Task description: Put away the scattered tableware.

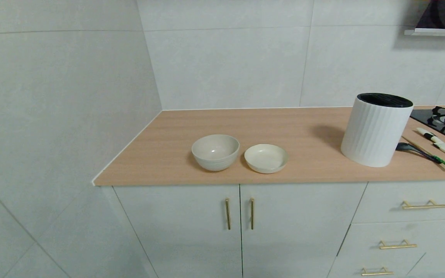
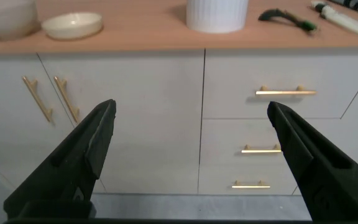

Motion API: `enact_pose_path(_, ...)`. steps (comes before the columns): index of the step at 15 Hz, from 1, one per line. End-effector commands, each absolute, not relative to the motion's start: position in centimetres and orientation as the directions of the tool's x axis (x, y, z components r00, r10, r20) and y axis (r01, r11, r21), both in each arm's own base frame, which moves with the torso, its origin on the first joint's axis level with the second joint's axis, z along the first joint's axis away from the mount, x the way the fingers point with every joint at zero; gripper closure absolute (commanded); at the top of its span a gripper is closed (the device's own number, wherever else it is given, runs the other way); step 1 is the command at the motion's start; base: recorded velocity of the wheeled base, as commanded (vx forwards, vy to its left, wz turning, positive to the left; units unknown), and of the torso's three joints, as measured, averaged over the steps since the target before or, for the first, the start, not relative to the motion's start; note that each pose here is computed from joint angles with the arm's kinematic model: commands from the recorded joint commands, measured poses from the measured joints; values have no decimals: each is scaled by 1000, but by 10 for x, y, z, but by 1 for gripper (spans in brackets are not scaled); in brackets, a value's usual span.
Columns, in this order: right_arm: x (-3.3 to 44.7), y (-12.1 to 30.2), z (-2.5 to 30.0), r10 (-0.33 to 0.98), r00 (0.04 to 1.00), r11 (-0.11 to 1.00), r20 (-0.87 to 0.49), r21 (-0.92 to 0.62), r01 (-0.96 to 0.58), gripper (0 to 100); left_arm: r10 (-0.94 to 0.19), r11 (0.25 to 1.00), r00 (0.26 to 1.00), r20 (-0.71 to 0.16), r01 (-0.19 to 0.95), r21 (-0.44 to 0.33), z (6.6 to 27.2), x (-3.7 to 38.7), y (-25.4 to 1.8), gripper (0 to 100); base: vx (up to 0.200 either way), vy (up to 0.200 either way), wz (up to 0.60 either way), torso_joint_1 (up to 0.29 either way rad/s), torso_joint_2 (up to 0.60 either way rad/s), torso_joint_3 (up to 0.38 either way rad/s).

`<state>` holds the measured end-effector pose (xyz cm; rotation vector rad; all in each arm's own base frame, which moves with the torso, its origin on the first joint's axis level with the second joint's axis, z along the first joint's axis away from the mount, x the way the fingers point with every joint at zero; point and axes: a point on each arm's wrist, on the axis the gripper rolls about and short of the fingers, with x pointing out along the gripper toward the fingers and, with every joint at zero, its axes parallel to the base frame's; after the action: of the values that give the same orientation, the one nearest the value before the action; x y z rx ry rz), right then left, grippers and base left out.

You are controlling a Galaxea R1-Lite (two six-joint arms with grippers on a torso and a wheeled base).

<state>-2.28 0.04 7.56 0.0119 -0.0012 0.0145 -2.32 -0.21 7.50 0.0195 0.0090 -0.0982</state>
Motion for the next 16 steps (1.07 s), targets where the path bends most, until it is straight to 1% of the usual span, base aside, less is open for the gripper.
enact_pose_path(1, -23, 0, 76, 14, 1000, 1000, 0, 12, -14, 0, -96, 995, 995, -11, 97, 19, 75, -23, -2, 0, 0, 0, 0, -227, 510, 286)
enact_pose_path(8, -23, 0, 76, 15, 1000, 1000, 0, 12, -15, 0, -98, 995, 995, -11, 98, 20, 75, -23, -2, 0, 0, 0, 0, -210, 498, 287)
enact_pose_path(16, -23, 0, 76, 15, 1000, 1000, 0, 14, -15, 0, -96, 995, 995, -11, 97, 20, 75, -23, -2, 0, 0, 0, 0, -168, 470, 293)
